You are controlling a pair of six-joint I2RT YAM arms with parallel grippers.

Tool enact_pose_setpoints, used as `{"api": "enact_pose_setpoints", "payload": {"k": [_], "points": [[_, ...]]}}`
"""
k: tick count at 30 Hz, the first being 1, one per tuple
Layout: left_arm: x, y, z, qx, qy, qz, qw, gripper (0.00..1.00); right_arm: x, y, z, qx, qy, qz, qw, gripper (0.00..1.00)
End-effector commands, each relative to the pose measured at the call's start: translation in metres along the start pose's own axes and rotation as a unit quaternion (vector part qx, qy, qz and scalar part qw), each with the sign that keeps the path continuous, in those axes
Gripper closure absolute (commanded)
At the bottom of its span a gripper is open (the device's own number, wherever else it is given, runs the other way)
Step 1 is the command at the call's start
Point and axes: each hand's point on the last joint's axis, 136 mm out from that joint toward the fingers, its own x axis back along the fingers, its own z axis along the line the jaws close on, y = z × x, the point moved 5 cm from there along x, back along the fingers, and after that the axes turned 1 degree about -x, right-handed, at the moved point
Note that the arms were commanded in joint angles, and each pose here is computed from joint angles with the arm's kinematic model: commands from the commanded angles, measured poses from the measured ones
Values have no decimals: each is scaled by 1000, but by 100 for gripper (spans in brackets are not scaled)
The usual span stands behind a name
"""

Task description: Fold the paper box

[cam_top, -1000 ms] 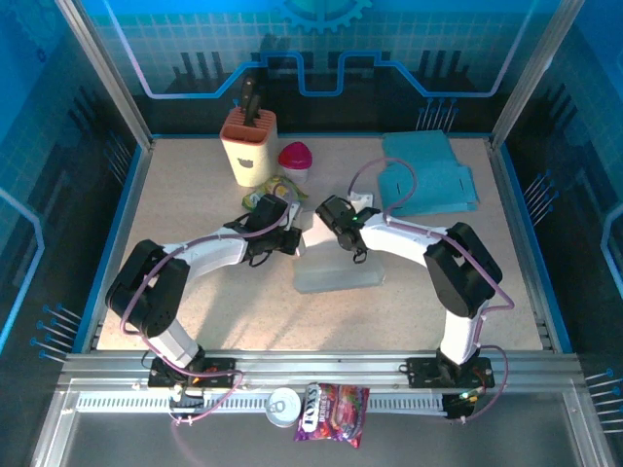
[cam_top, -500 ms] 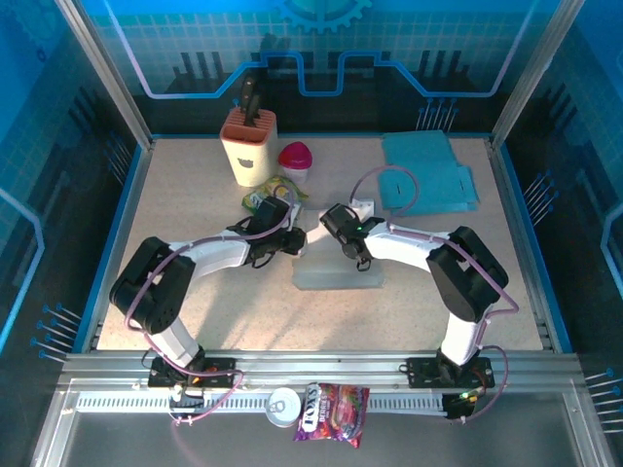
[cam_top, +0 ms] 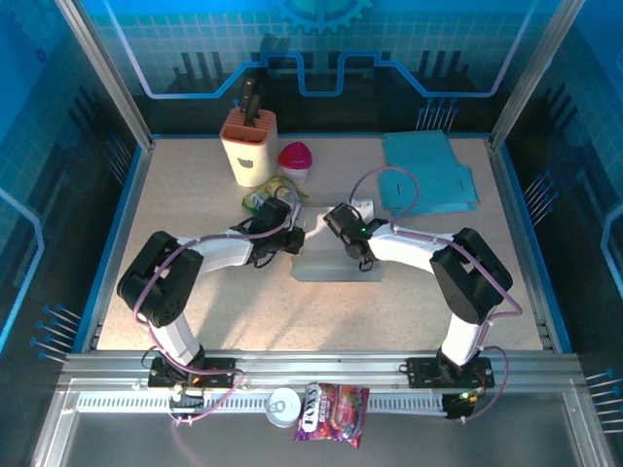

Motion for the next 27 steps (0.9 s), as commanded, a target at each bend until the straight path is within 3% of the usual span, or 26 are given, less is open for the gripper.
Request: {"api": "enact_pose_setpoints", "payload": {"k": [1, 8, 12, 18, 22, 27], "points": [[-11, -6, -13, -20, 3, 6, 1000, 98, 3, -3, 13, -6, 41, 3, 999, 100], [-9, -19, -21, -12, 158, -24, 987, 100, 4, -10, 14, -19, 30, 11, 999, 100], [-11, -30, -20, 23, 190, -32, 981, 100, 6, -12, 16, -17, 36, 11, 999, 100], [-8, -26, -30, 11, 159, -46, 986, 100, 8, -12, 18, -2, 54, 3, 999, 100], [0, -13, -35, -10, 104, -62, 993, 74, 7, -11, 20, 18, 66, -8, 998, 100], [1, 1, -25, -10, 52, -58, 997, 67, 6, -8, 19, 21, 77, -11, 997, 100]]}}
